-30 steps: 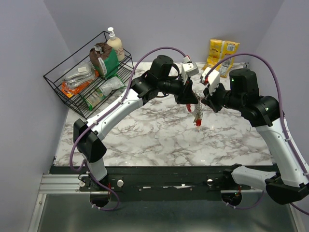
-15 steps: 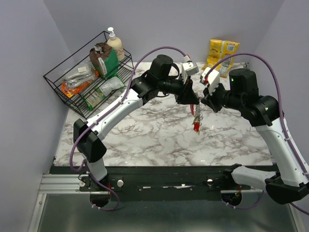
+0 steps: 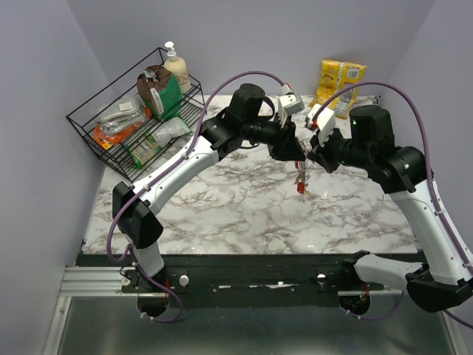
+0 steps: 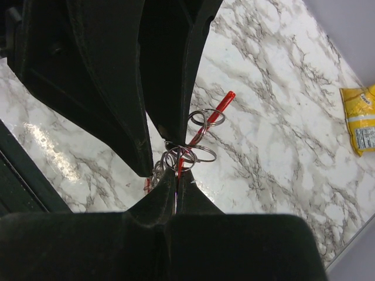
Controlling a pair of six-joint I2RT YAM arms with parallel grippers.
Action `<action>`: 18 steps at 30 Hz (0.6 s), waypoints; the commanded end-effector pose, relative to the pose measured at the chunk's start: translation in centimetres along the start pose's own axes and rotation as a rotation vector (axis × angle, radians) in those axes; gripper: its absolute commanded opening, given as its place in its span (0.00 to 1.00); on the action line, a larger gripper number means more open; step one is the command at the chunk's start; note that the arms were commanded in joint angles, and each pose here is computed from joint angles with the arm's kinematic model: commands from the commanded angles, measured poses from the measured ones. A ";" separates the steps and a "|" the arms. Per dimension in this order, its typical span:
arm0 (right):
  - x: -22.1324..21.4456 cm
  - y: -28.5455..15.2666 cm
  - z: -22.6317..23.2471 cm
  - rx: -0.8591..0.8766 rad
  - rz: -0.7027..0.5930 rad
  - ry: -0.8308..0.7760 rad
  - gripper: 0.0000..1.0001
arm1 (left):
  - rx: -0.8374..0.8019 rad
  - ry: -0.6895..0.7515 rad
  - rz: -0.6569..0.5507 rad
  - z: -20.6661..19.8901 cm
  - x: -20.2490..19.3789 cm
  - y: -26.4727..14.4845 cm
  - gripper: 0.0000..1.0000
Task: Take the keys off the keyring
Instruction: Remove the key from the keyring.
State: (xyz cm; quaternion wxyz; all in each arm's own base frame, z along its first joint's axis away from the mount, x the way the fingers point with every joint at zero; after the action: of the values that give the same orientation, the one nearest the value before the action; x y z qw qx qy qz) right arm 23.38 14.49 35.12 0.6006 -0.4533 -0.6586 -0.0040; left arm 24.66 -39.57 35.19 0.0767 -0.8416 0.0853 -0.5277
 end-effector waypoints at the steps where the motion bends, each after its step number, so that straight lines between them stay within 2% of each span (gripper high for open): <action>1: 0.4 -0.1 0.6 0.031 -0.027 -0.004 0.02 | -0.014 0.038 -0.032 -0.4 1.2 0.0 0.41; 4: 0.6 -0.2 0.6 0.033 -0.033 -0.003 0.02 | -0.008 0.039 -0.030 -0.3 1.1 0.1 0.41; 7: 0.6 -0.2 0.6 0.033 -0.031 -0.002 0.02 | -0.017 0.038 -0.029 -0.4 1.1 0.1 0.35; 11: 0.8 -0.4 0.6 0.031 -0.038 -0.002 0.02 | -0.028 0.035 -0.025 -0.4 0.9 0.2 0.18; 18: 1.1 -1.0 0.1 -0.003 -0.046 -0.006 0.02 | -0.038 0.029 -0.014 -0.5 0.4 0.1 0.10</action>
State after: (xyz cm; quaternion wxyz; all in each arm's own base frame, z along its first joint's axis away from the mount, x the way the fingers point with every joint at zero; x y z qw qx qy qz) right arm 23.20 14.63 35.12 0.6039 -0.4471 -0.6598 -0.0017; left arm 25.00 -39.46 35.27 0.0770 -0.8399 0.0808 -0.5311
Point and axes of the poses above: each gripper's point midway between its finger pads, its own y axis out along the fingers, its own z axis along the line the jaws close on, x = y × z, the point moved 3 cm from there along -y, back along the fingers, and after that the axes turned 4 degrees about -y, right-handed, at the moved point
